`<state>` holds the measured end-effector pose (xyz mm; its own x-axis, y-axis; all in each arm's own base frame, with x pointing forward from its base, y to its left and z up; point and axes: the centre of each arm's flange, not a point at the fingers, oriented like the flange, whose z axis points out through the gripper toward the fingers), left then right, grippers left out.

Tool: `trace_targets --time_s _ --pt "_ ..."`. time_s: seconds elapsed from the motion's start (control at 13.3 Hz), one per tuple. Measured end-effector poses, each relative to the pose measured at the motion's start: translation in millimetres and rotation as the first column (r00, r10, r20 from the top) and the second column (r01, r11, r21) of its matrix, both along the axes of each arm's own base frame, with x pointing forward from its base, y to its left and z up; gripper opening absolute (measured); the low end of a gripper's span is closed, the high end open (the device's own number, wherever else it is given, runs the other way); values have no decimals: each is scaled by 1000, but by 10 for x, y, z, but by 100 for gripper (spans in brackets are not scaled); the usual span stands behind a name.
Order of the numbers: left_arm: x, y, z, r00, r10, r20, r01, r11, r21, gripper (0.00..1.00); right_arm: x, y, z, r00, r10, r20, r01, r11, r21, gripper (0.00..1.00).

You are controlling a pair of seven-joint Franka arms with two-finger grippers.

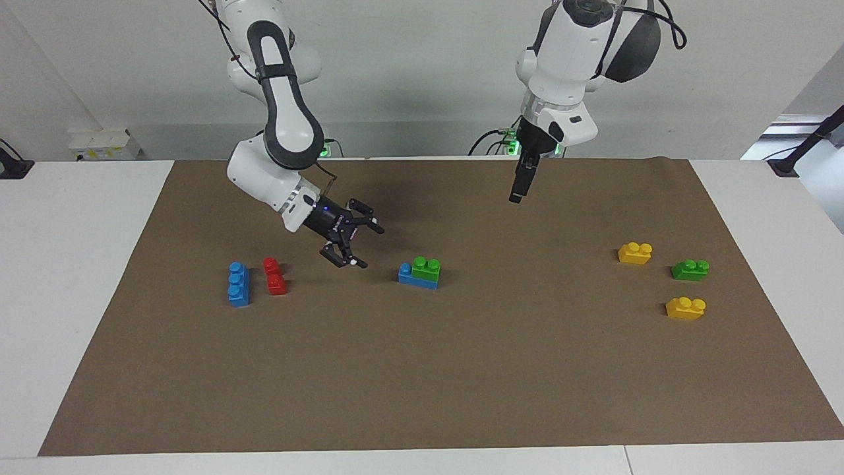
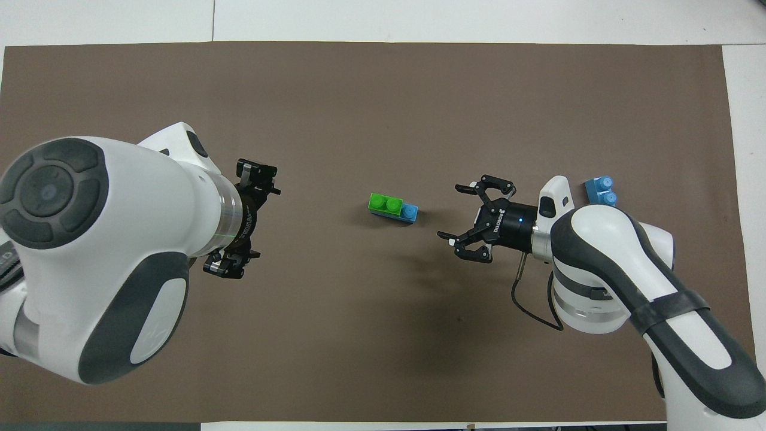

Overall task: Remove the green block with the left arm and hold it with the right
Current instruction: 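Move the left gripper and the right gripper toward the joined green-blue bricks, then grasp the blue brick with the right gripper while the left gripper approaches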

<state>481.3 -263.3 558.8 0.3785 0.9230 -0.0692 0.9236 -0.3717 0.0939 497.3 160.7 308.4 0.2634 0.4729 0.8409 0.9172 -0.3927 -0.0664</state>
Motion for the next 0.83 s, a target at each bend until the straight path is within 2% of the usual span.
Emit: trace_targets --time_s 0.3,0.83 --pt "91 -291 -318 995 101 -3 -101 995 -23 100 -186 166 -579 1000 16 25 -17 999 42 100" --pt "196 -671 -797 984 177 -31 -178 984 -30 100 -256 283 -840 1000 14 21 -16 997 80 100"
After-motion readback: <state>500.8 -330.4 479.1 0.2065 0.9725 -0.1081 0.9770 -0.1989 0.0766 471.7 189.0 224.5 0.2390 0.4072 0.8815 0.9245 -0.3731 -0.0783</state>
